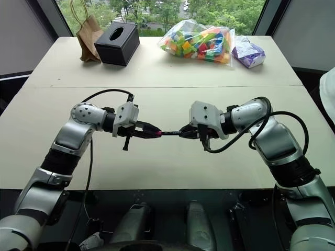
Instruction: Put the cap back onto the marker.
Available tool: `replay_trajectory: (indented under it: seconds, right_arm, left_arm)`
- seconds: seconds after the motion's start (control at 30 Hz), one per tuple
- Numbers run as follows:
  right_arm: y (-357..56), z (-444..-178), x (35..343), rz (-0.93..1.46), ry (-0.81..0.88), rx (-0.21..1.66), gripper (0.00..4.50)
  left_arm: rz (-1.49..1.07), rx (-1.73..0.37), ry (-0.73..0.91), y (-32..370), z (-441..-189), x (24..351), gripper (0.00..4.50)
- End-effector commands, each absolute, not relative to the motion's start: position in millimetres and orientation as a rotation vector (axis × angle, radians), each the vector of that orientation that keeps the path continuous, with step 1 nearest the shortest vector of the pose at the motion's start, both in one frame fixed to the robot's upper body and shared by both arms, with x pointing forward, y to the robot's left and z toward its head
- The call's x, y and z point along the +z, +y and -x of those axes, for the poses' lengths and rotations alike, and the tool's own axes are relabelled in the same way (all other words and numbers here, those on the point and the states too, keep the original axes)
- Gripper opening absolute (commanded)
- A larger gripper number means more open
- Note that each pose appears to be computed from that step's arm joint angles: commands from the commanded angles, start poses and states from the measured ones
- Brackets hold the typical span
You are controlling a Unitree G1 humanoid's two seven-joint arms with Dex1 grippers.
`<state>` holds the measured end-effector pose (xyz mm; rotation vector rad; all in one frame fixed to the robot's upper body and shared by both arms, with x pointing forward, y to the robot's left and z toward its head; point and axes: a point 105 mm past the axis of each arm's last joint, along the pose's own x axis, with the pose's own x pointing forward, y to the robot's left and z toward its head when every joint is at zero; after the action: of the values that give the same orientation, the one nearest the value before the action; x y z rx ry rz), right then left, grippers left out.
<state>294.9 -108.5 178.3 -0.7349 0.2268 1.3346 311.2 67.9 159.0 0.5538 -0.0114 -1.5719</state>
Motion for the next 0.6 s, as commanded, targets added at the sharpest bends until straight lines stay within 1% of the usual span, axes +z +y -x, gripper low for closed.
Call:
replay_trajectory:
  seconds: [0.03,0.3,0.6]
  right_arm:
    - [-96.0,-289.2,184.8,0.75,0.189,1.385,0.07]
    - [-84.1,-287.1,187.7,0.752,0.185,1.417,0.07]
    - [-73.8,-291.0,182.9,0.8,0.182,1.419,0.07]
  left_arm:
    - [-0.595,-1.641,-0.154,50.7,-301.0,179.5,0.0]
    - [-0.71,-1.595,-0.239,44.4,-312.1,178.2,0.0]
    - [-0.771,-1.576,-0.244,42.4,-321.0,178.1,0.0]
